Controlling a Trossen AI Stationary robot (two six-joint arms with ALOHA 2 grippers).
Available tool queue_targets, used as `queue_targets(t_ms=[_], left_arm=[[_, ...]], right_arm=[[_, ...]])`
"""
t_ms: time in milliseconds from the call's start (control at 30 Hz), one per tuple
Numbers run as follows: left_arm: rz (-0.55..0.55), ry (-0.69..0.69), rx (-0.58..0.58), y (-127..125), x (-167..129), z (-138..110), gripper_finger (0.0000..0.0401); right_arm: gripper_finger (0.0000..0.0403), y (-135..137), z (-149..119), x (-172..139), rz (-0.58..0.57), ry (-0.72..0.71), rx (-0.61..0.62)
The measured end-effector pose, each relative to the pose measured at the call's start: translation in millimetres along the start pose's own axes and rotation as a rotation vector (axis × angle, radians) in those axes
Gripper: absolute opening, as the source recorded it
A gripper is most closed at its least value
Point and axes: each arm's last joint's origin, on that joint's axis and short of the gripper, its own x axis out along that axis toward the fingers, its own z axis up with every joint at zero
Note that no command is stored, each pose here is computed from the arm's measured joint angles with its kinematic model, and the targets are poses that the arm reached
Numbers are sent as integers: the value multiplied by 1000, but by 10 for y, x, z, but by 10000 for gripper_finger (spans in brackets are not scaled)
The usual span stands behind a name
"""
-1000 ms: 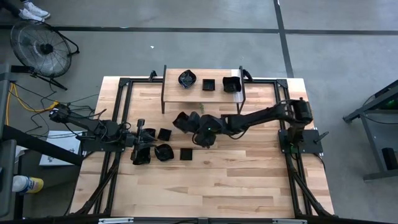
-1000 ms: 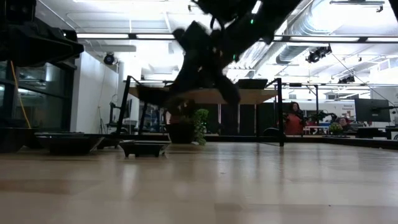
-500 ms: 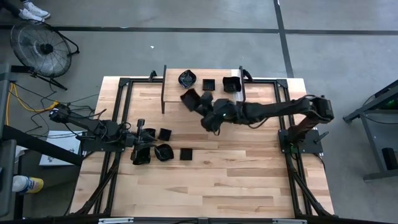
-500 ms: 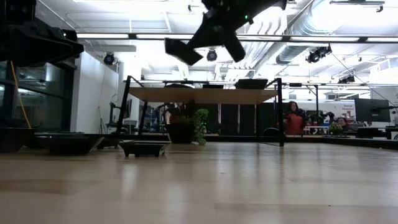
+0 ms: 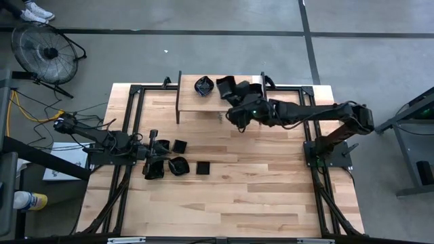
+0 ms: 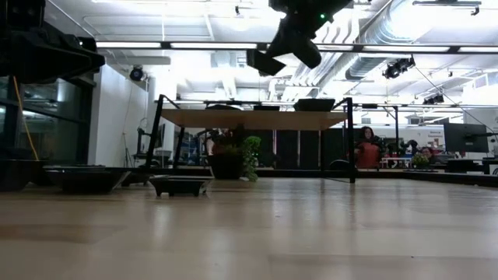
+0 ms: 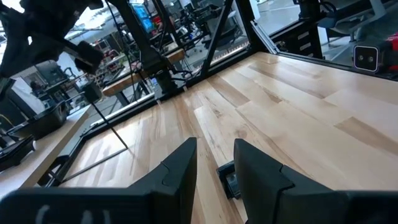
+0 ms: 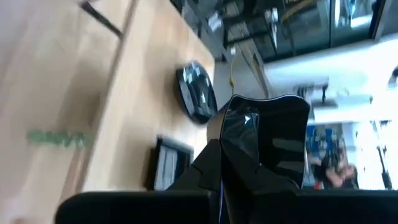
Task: Pick & Place Mini shaped plates
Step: Stack the distorted square plate on top of the other distorted square plate on the shelf
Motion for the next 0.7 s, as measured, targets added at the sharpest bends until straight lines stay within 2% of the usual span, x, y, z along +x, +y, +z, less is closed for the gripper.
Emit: queue_targets(t_ms=[300, 533, 700], left_arm=[[0, -1, 0, 0, 0, 1, 103], [0, 0, 0, 0, 0, 0, 103], [0, 0, 0, 0, 0, 0, 103]], right_arm=[[0, -75, -244, -10, 80, 200, 41], [0, -123, -331, -26, 121, 272, 76], [0, -113, -381, -45, 139, 319, 55]])
